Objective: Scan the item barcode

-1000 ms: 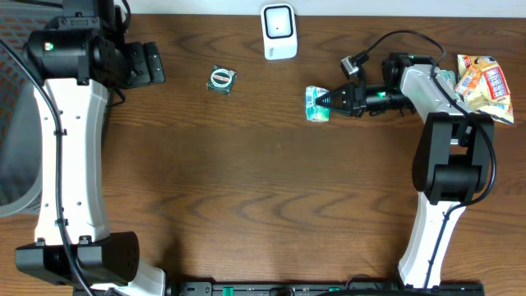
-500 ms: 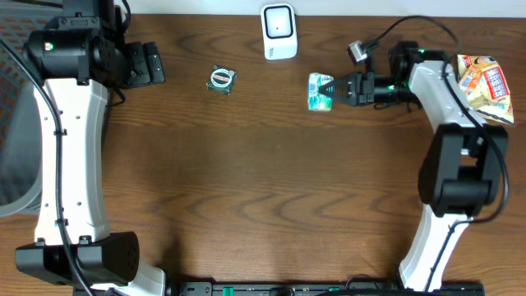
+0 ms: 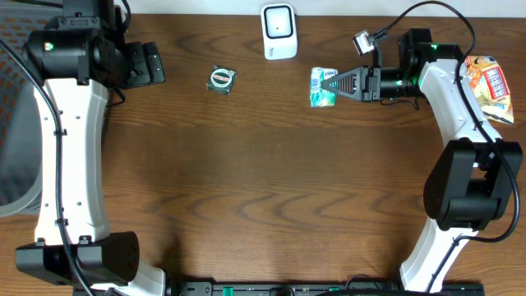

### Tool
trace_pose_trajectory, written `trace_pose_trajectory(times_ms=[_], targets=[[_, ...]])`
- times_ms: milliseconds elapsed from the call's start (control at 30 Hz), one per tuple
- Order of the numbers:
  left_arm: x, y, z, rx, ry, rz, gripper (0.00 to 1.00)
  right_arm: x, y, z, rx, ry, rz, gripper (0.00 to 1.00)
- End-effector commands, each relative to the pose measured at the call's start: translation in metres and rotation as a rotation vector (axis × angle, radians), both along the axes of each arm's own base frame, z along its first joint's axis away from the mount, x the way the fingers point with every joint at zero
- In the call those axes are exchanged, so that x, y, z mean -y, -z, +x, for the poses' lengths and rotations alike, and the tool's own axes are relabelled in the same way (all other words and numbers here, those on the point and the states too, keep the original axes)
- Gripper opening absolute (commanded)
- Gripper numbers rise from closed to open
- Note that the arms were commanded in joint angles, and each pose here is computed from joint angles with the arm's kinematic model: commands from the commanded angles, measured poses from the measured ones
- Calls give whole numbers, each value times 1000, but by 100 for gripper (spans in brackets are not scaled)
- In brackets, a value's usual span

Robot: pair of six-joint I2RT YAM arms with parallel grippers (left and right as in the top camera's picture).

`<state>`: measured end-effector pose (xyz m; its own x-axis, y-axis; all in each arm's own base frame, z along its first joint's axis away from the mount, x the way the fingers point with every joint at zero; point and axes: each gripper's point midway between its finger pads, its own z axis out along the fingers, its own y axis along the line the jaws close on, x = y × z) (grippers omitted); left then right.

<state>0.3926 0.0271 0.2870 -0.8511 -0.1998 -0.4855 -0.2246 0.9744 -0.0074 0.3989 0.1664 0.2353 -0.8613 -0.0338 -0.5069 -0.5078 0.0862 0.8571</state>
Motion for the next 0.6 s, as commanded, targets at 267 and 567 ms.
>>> trace_pose_trajectory(times_ms=[267, 567], targets=[[-4, 3, 0, -8, -19, 10, 98, 0, -5, 4, 86, -1, -24, 1], [-4, 3, 0, -8, -19, 10, 98, -6, -5, 2, 88, -16, -23, 1]])
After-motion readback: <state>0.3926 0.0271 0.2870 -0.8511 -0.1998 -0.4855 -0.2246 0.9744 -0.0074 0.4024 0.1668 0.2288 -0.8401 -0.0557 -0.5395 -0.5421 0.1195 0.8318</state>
